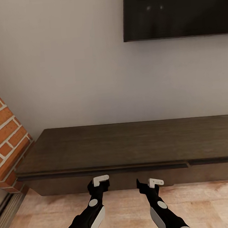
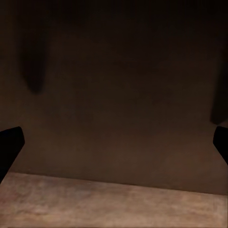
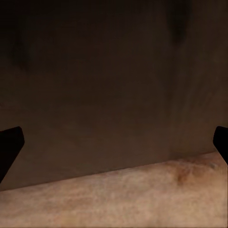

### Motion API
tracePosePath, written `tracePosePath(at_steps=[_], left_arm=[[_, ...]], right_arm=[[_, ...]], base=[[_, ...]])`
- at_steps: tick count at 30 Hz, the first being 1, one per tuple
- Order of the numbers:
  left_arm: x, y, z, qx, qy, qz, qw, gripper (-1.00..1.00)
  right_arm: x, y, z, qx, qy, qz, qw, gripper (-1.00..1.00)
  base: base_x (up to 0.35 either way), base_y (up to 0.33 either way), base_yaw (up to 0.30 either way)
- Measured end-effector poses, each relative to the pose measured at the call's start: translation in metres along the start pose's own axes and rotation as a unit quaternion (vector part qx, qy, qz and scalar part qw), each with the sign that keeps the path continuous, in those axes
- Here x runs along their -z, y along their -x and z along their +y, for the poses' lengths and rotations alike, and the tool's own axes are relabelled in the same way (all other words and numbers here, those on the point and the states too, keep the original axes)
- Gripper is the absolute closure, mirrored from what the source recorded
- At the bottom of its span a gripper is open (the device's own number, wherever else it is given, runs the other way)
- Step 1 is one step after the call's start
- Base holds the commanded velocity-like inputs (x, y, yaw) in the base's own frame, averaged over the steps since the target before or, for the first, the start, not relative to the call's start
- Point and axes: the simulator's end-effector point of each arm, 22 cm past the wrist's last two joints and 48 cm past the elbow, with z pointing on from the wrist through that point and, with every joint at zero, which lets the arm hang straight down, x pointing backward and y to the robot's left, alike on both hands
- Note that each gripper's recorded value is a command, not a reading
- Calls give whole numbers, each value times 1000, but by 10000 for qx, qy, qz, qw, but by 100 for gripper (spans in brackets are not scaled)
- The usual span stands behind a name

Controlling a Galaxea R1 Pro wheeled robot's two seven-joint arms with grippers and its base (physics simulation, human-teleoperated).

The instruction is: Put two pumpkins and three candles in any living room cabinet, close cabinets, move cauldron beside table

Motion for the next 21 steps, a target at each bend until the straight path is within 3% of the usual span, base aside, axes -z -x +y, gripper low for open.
tracePosePath(at_steps=[7,21], left_arm=[[1,-4,0,0,1,32,10000,-100],[-1,0,1,0,12,6,10000,-100]], right_arm=[[0,0,0,0,0,1,10000,-100],[0,-3,-1,4,-8,55,10000,-100]], base=[[44,24,0],[-306,0,0]])
